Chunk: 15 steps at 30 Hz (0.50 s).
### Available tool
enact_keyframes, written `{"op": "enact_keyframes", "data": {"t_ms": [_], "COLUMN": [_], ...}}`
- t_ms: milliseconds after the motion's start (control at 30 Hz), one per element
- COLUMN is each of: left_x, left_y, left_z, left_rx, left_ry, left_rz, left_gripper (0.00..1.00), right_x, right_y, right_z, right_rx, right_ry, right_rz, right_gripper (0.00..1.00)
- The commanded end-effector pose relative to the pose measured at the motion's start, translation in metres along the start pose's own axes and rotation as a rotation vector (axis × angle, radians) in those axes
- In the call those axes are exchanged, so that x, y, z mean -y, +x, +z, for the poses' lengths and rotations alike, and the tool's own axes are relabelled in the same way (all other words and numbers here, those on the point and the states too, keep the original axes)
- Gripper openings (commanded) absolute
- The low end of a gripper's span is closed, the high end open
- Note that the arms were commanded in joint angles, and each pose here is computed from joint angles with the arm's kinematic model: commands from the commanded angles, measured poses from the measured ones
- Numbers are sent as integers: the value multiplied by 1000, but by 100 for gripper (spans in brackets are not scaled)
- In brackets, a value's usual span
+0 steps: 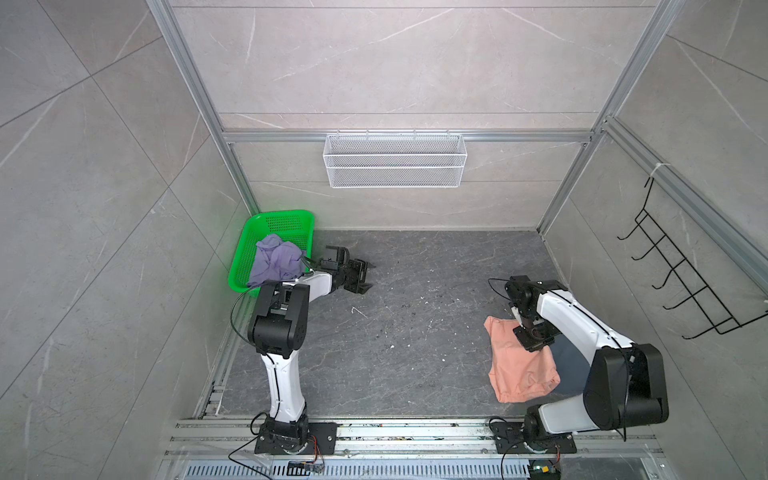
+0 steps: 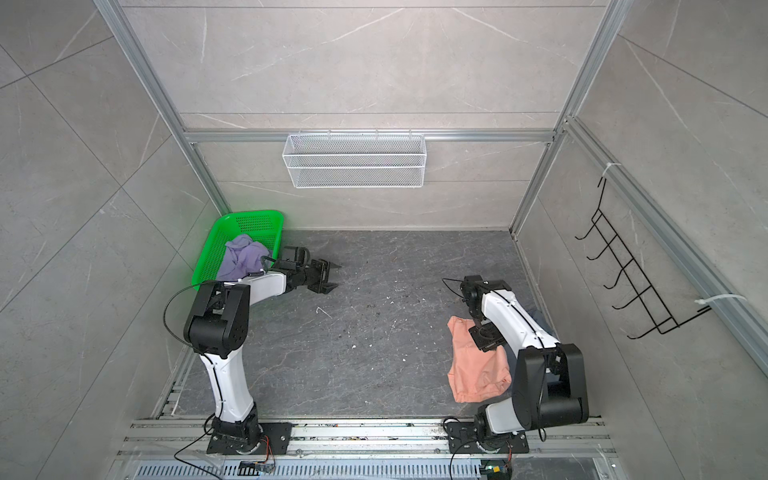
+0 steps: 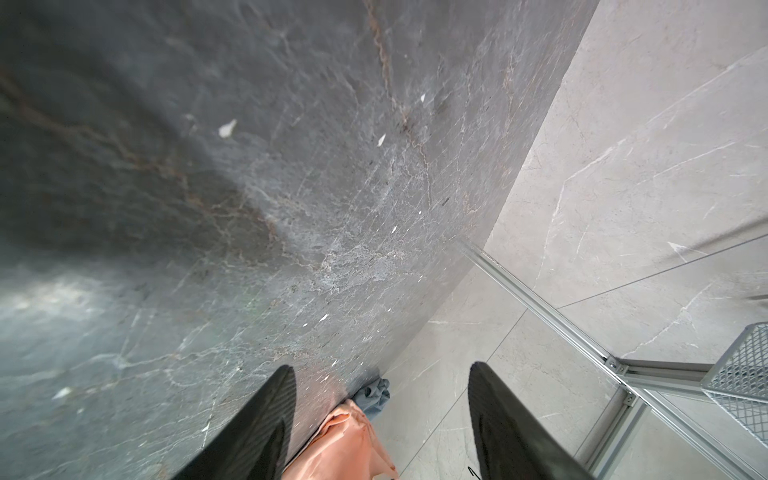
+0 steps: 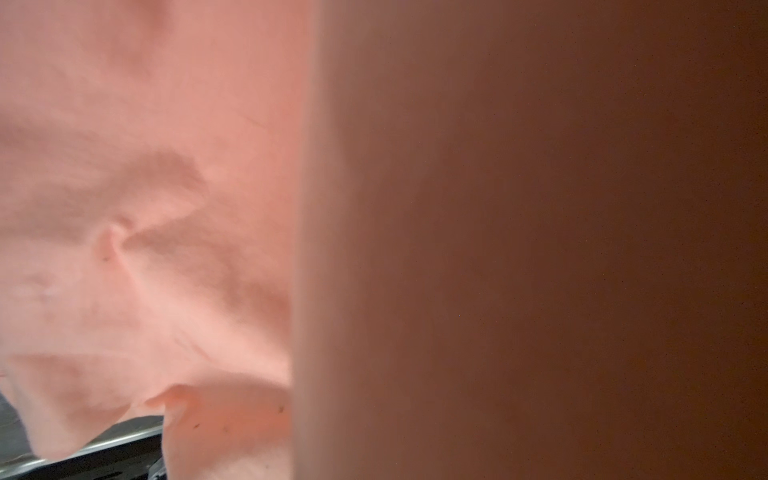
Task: Fold and stack the t-shirts
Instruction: 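Carry the pink bundle with the right gripper while the left gripper withdraws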
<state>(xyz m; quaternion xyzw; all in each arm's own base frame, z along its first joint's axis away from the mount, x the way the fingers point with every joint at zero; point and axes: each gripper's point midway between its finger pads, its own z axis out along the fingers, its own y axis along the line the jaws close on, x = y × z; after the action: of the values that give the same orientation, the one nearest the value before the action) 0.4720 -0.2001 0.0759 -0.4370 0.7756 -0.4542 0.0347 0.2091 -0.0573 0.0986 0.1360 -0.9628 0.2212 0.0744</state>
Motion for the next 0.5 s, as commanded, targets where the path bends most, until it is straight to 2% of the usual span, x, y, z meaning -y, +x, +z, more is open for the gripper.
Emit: {"op": "enact_keyframes", "data": {"t_ms": [0, 133, 300, 467], "left_x": [14, 18, 16, 11], "left_y": [-3, -3, -3, -4], "left_z": [5, 8, 8, 10], "left_rx": [-31, -46, -45, -45], "left_ry": [38, 46, 43, 39], "left_rz": [29, 30, 26, 15], "left_gripper": [68, 68, 68, 68], "right_x": [14, 31, 43, 54], "right_y": [-6, -18, -36, -37], "right_z": [-3, -8, -28, -50], "right_rx": [50, 70, 165, 237], "right_ry": [50, 109, 103, 85], "right_rz": [26, 71, 110, 133], "right_gripper": [0, 0, 0, 0]}}
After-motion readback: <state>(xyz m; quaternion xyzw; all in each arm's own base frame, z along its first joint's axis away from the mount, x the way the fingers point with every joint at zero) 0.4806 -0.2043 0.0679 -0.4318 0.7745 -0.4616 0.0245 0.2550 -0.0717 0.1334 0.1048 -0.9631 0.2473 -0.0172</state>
